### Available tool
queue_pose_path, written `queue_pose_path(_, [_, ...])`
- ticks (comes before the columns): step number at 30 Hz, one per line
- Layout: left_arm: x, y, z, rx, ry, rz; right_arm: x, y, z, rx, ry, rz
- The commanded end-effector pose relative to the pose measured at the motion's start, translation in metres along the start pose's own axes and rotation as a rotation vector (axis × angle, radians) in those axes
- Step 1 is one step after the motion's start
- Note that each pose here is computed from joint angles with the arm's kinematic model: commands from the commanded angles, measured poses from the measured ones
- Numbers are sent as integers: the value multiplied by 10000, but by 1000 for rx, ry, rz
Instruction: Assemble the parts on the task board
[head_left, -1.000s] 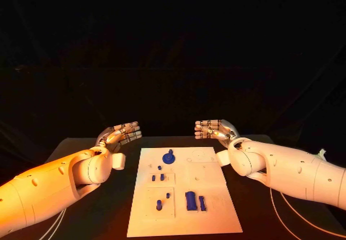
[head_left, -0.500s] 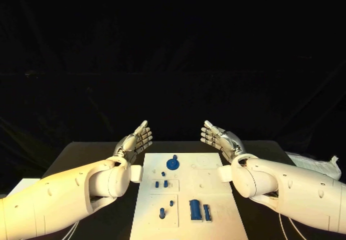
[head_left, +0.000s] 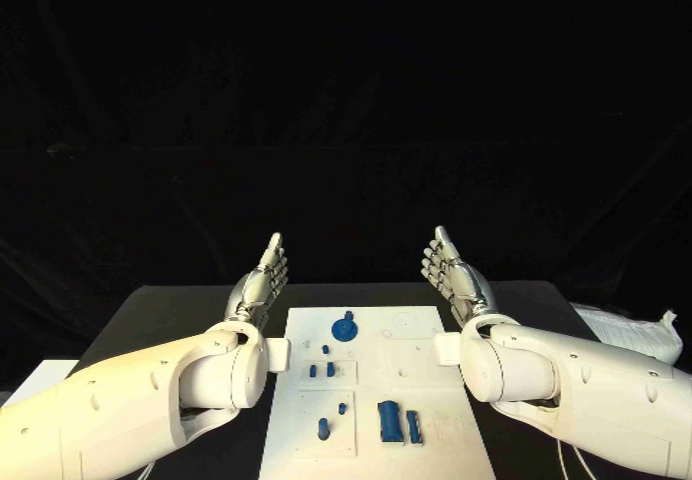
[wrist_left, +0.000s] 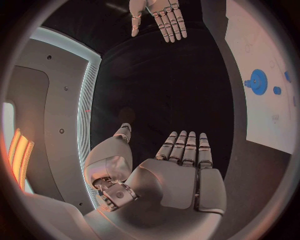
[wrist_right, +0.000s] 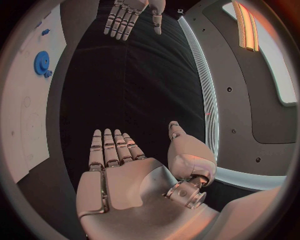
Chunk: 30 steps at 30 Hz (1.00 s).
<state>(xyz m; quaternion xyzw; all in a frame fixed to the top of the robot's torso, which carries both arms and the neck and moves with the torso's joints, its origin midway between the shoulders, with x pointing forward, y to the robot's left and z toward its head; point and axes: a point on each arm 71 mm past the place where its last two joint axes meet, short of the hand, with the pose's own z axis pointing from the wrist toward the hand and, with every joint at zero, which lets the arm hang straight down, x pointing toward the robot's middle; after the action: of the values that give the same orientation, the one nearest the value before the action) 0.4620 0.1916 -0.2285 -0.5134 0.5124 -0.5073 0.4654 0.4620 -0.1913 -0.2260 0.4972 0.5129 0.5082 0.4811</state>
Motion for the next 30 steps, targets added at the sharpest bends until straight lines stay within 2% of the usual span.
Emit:
queue_pose_path(1, [-6,-43,-5,52,-23,33,-11,18,-3,-20,-25,-2])
queue_pose_path(30, [-6,-43,-5,52,-23,33,-11,18,-3,-20,-25,-2])
